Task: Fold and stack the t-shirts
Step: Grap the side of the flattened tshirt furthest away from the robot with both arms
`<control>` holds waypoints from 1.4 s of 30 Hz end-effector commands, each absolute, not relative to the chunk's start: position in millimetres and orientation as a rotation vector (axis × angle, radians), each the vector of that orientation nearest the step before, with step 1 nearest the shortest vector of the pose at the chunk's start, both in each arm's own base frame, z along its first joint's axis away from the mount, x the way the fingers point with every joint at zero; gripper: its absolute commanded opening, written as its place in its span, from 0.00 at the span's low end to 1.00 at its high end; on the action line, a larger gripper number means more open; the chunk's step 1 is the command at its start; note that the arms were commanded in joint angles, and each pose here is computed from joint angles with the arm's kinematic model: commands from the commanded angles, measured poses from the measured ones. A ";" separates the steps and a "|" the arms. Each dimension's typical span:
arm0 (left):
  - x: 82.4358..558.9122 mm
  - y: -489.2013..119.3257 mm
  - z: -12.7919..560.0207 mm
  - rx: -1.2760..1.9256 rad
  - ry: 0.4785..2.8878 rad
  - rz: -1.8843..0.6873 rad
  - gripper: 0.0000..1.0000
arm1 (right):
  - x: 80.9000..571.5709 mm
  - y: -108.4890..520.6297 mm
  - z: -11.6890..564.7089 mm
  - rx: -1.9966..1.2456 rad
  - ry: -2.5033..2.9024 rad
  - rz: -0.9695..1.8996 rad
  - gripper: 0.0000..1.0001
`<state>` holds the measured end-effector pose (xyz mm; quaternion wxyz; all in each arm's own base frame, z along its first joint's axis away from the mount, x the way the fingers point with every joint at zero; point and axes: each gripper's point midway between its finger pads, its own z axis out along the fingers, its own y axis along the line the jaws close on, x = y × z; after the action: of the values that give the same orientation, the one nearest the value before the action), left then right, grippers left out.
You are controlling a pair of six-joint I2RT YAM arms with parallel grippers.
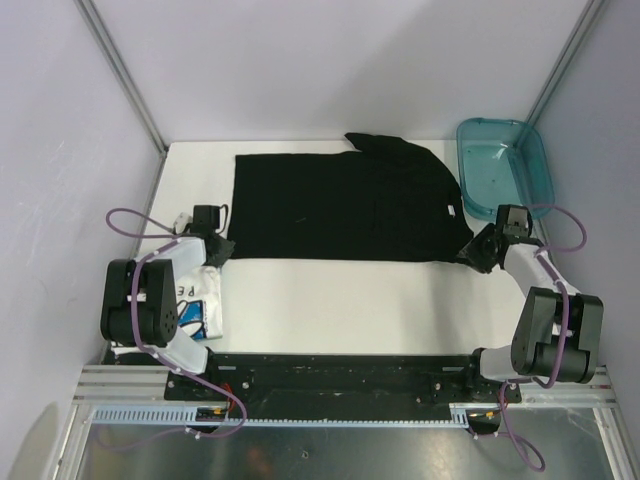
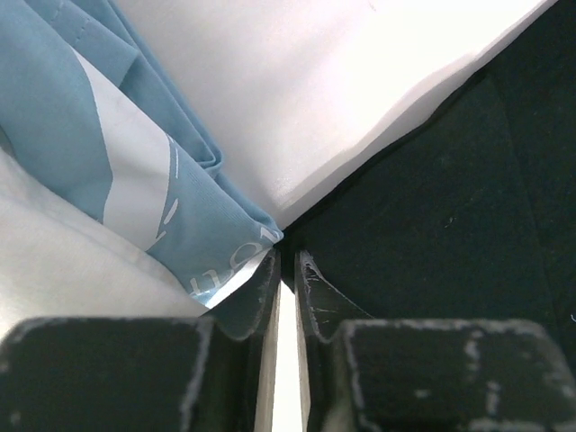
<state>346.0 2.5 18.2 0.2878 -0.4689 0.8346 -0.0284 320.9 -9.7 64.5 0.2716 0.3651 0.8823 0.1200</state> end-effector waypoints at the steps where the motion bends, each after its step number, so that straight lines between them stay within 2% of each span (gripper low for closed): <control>1: 352.0 13.5 19.8 -1.233 2.203 -0.025 0.11 | 313.0 -24.5 62.6 1.038 2.349 0.292 0.37; 7: 354.9 9.9 19.5 -1.221 2.217 -0.043 0.03 | 309.6 -34.6 50.8 1.080 2.335 0.259 0.39; 15: 356.4 9.1 22.6 -1.207 2.217 -0.050 0.02 | 323.1 -40.5 48.3 1.090 2.279 0.254 0.46; 29: 357.4 8.6 23.8 -1.189 2.226 -0.054 0.02 | 345.7 -42.4 35.2 1.123 2.229 0.294 0.45; 33: 357.8 7.9 24.1 -1.182 2.230 -0.059 0.01 | 349.7 -47.8 37.0 1.130 2.207 0.269 0.33; 37: 358.2 7.5 26.0 -1.170 2.232 -0.063 0.00 | 351.9 -52.6 42.3 1.138 2.197 0.240 0.07; 39: 358.2 7.3 27.9 -1.160 2.233 -0.065 0.00 | 348.6 -59.1 44.9 1.148 2.209 0.187 0.02; 42: 357.1 6.7 31.3 -1.142 2.232 -0.065 0.00 | 338.7 -75.6 51.6 1.189 2.208 0.101 0.00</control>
<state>349.1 2.1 17.7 0.2913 -0.4450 0.8464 -0.0274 337.1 -45.7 32.0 0.2908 0.4329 0.8484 0.0909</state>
